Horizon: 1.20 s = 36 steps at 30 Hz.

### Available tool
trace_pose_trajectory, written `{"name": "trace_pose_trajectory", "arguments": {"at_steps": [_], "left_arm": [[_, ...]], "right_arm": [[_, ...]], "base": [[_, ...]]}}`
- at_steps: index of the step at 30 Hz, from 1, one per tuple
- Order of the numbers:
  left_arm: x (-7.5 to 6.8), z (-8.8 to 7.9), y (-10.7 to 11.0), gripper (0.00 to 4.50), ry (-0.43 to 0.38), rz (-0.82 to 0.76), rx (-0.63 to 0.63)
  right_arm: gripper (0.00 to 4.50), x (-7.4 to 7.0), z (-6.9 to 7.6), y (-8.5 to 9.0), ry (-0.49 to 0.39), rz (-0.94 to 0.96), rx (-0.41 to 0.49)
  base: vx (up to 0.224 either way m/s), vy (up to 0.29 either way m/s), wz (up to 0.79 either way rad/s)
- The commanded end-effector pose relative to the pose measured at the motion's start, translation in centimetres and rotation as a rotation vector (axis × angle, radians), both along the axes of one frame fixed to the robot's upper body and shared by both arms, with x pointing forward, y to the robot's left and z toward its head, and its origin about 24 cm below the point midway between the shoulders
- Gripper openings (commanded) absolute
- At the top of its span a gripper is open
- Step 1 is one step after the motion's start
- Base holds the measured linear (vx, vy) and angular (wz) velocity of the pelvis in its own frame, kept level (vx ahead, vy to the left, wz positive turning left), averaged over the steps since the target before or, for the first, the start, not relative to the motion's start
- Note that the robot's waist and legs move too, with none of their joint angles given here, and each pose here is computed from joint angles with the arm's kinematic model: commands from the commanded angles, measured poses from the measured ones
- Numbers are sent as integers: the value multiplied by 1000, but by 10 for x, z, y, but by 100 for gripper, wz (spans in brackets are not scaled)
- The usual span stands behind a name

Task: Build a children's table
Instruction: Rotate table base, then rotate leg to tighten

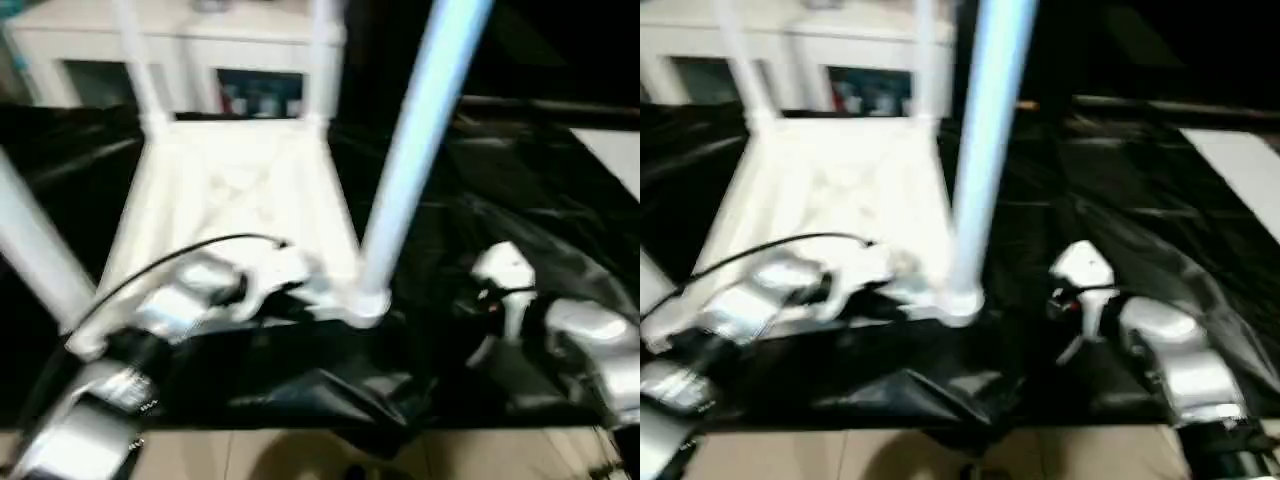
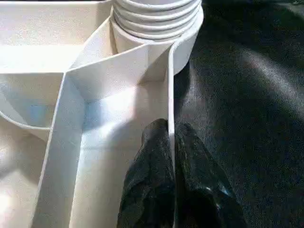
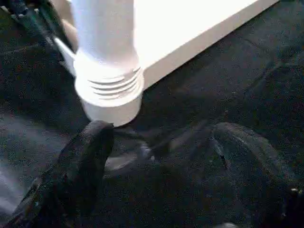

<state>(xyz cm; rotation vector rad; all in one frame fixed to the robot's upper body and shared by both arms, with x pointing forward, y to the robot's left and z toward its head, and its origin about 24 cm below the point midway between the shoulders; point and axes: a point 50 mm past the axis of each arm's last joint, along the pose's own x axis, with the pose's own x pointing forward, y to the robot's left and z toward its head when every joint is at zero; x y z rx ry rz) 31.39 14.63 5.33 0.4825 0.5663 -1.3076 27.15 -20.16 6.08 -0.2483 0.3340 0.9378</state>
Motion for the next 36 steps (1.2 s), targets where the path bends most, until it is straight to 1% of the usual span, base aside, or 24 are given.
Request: {"name": "trace_pose_trajectory", "arguments": {"at_steps": [1,3,7,9,11,12,13,17,18,20,21,25,27,30,36], "left_arm": [[-7,-4,27,4,23,86,37],[-10,-2,33,4,23,100,29],[-8,2,32,4,-23,114,25],[-5,9,21,4,-87,90,-29],[-2,12,14,4,-131,80,-48],[-1,12,13,4,-133,80,-48],[0,14,9,4,-154,77,-57],[2,17,-1,4,-147,69,-83],[3,16,-7,4,-142,60,-100],[3,16,-7,4,-142,60,-100],[2,14,-9,4,-133,53,-103],[1,11,-12,4,-119,42,-105],[0,9,-15,4,-92,28,-113],[-2,7,-18,4,-86,-5,-106],[-2,7,-22,4,-81,-20,-102]], "right_arm": [[377,0,1,13,-22,45,16],[377,2,0,19,-31,48,21],[377,9,-2,28,-60,38,23],[377,12,0,34,-74,39,34],[377,15,1,37,-83,33,47],[377,15,1,37,-83,33,47],[377,17,1,40,-85,38,54],[377,18,1,46,-90,65,57],[377,20,1,48,-97,72,50],[377,20,1,48,-97,72,50],[377,23,1,49,-111,67,37],[377,27,-1,52,-122,58,28],[377,30,-2,57,-133,51,26],[377,35,-4,67,-128,53,39],[377,39,-7,72,-119,72,49]], "base": [[0,0,0],[0,0,0],[0,0,0],[0,0,0],[0,0,0],[0,0,0],[0,0,0],[0,0,0],[0,0,0],[0,0,0],[0,0,0],[0,0,0],[0,0,0],[0,0,0],[0,0,0]]}}
